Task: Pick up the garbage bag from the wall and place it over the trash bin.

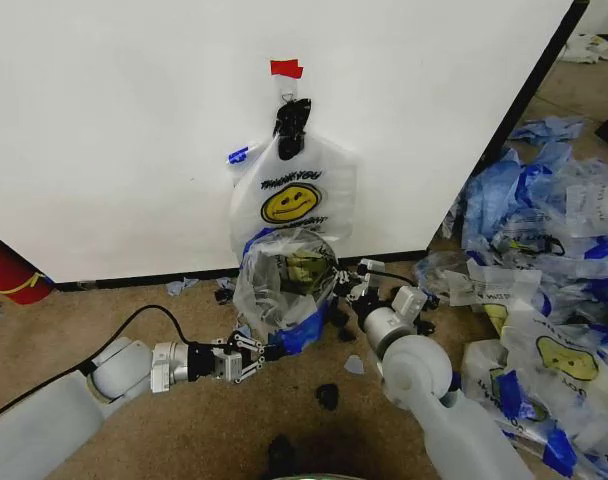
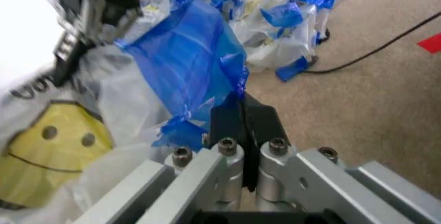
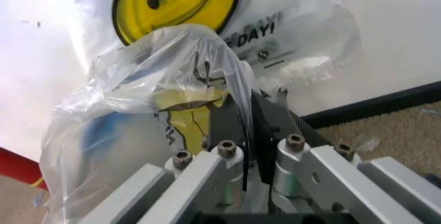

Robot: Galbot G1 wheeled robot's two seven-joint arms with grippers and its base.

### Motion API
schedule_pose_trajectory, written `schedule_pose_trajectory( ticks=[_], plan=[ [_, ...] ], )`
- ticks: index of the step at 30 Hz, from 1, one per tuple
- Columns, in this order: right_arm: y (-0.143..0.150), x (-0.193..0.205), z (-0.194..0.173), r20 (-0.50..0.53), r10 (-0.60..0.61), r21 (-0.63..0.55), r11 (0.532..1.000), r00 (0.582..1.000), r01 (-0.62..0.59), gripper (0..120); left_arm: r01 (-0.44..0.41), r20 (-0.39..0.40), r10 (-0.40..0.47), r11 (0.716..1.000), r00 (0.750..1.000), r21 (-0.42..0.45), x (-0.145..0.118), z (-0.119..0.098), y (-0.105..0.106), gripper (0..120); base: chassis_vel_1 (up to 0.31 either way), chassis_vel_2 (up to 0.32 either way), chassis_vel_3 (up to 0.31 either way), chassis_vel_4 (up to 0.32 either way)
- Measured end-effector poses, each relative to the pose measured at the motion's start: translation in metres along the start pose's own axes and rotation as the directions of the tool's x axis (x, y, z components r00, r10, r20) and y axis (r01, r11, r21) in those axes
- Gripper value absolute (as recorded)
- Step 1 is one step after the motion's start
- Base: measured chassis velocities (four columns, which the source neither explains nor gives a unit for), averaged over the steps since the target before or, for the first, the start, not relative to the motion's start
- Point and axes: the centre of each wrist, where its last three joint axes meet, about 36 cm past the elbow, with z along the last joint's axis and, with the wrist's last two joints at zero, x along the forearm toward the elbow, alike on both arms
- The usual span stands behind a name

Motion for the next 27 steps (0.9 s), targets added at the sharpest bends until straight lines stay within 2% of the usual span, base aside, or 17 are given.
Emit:
schedule_pose_trajectory(
  ticks=[11, 17, 27],
  plan=[
    [0.002, 0.017, -0.014, -0.001, -0.019, -0.024, 1.000, 1.000, 0.019, 0, 0.009, -0.017, -0.009, 1.000, 1.000, 0.005, 0.001, 0.018, -0.007, 0, 0.000, 0.000, 0.000, 0.000],
    [0.001, 0.038, -0.019, -0.034, -0.029, -0.034, 0.999, 0.999, 0.028, 0, 0.016, -0.028, -0.016, 1.000, 0.999, -0.002, 0.003, 0.029, -0.010, 0, 0.000, 0.000, 0.000, 0.000],
    [0.004, 0.056, -0.026, -0.031, -0.037, -0.036, 0.999, 0.999, 0.036, 0, 0.019, -0.025, -0.019, 1.000, 1.000, -0.002, 0.002, 0.031, -0.013, 0, 0.000, 0.000, 0.000, 0.000]
  ],
)
